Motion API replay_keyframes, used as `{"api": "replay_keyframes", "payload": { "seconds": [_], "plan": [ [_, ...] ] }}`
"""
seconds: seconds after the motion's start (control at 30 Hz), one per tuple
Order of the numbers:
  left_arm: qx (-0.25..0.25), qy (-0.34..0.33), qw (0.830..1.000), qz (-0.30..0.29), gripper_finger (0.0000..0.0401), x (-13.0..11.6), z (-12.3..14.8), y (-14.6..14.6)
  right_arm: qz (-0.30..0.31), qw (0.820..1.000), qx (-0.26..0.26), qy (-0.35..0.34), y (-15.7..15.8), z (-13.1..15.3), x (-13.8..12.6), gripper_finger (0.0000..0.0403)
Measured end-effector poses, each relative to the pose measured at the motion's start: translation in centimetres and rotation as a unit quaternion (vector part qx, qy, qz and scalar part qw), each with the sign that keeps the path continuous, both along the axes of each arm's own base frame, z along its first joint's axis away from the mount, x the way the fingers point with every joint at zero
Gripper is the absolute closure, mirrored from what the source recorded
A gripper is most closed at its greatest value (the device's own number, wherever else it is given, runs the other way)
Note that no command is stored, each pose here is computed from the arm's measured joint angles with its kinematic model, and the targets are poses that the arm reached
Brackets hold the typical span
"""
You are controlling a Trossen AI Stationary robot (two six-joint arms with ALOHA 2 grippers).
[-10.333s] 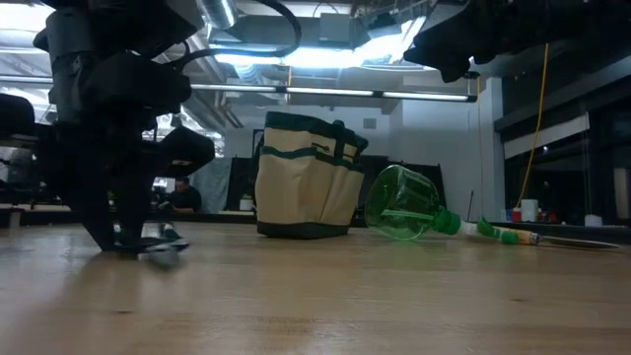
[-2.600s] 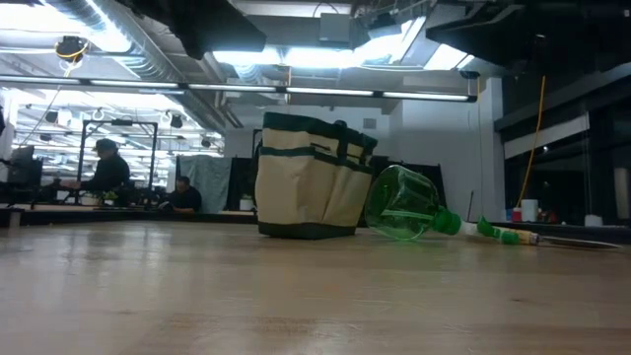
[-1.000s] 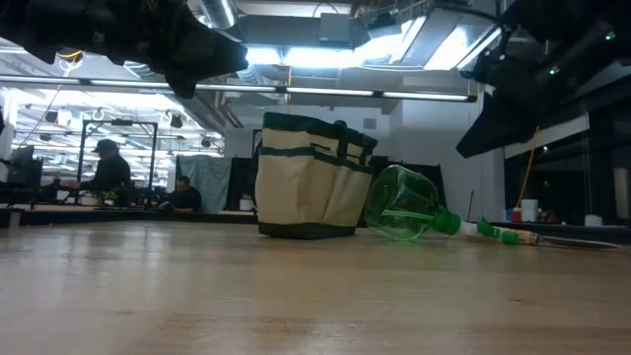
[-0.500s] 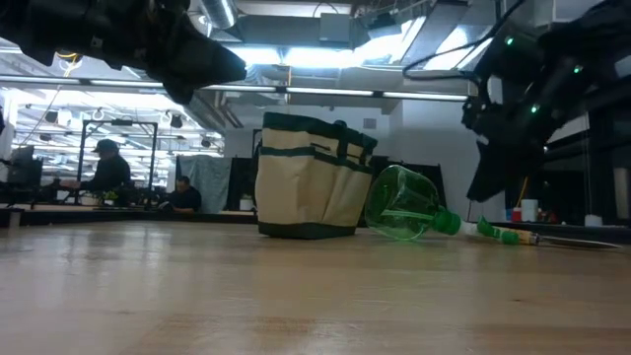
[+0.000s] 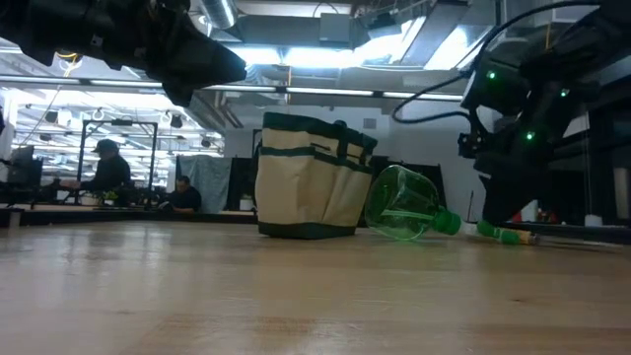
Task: Pick & Place Garden tools in Gardening bag
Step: Put the brown trowel into the light brown gardening bag
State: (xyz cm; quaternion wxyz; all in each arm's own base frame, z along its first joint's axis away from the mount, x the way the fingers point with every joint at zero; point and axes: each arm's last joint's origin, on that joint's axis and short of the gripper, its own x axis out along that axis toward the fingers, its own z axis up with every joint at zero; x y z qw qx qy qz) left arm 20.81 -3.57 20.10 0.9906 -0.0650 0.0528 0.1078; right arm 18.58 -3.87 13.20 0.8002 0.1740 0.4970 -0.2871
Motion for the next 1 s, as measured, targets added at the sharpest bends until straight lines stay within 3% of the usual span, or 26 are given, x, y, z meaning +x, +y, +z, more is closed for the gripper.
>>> {"api": "replay_keyframes", "payload": {
  "seconds": [0.37, 0.7, 1.0],
  "plan": [
    [0.000, 0.000, 1.000, 0.000, 0.0299, 0.0, 0.0, 0.0, 0.017, 0.999, -0.002, 0.028, -0.3, -1.2, 0.5, 0.0207],
    [-0.013, -0.003, 1.000, 0.001, 0.0299, 0.0, 0.0, 0.0, 0.014, 1.000, 0.002, 0.023, -0.4, -1.2, 0.6, 0.0325],
    [-0.012, -0.002, 1.000, 0.001, 0.0299, 0.0, 0.0, 0.0, 0.049, 0.998, -0.023, 0.016, -0.5, -1.2, 0.9, 0.0333]
  ]
}}
